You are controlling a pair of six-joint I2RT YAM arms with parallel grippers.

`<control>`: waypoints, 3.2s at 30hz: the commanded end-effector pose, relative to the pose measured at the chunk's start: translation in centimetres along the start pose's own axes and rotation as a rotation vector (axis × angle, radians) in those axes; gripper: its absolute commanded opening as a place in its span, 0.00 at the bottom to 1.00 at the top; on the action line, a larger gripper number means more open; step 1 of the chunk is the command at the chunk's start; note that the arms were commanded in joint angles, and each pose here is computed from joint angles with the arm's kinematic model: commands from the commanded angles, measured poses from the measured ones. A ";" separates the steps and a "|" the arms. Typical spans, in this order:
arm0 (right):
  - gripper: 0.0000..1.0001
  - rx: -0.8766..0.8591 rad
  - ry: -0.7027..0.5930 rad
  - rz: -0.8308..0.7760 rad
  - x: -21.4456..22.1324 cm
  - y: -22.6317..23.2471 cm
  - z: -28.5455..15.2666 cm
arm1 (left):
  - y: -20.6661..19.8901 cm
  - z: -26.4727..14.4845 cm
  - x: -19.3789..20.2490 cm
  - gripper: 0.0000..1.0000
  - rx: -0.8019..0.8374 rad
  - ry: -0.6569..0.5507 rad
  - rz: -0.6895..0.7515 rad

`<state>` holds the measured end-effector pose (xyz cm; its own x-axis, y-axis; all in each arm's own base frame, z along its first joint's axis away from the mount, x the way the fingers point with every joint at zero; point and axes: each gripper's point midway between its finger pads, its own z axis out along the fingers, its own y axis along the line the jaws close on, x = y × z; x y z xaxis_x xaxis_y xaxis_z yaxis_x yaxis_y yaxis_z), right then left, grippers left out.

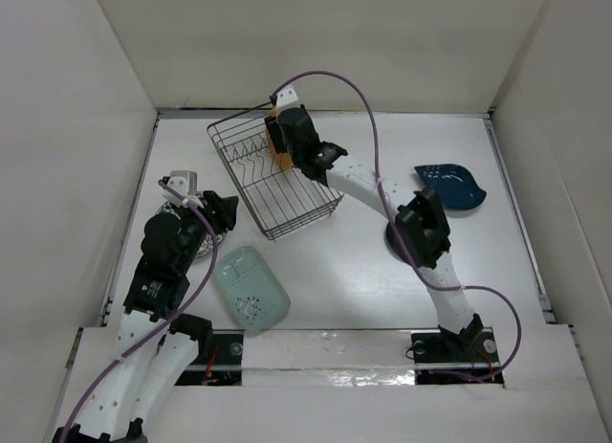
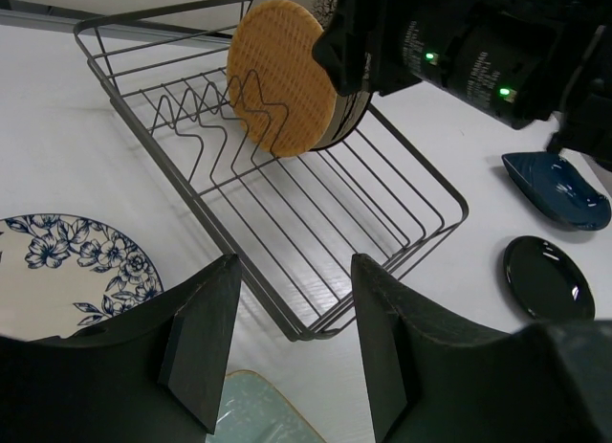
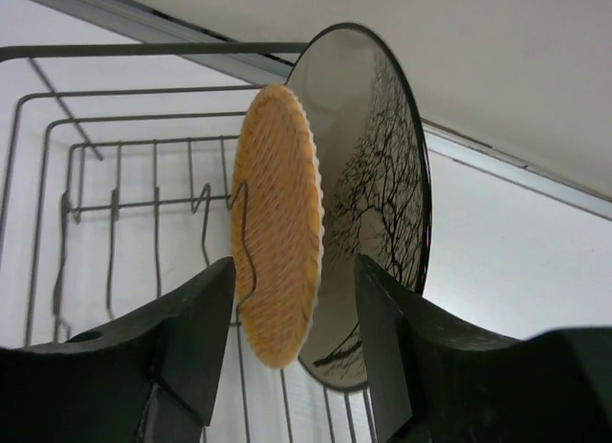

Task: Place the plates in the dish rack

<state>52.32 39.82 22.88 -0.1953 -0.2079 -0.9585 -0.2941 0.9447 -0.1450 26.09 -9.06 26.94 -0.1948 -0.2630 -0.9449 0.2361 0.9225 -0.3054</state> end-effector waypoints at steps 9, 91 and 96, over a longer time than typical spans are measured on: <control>0.00 -0.448 -0.035 0.321 0.3 1.8 -17.2 | -0.6 -0.2 -1.4 0.19 0.024 -0.055 0.002; 0.00 0.400 -0.126 -0.046 -9.6 -4.9 -4.2 | -1.1 -1.5 -2.9 0.33 0.043 -0.119 -0.002; 0.00 0.454 -0.110 -0.154 -8.4 -3.9 -4.1 | -1.0 -1.5 -2.9 0.33 0.039 -0.117 -0.002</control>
<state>51.52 38.21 24.87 -0.2092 -0.4532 -0.8665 -0.0549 0.8902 -0.4523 24.84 -8.65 28.92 -0.1217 -0.2830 -0.9514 0.2582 0.9165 -0.3057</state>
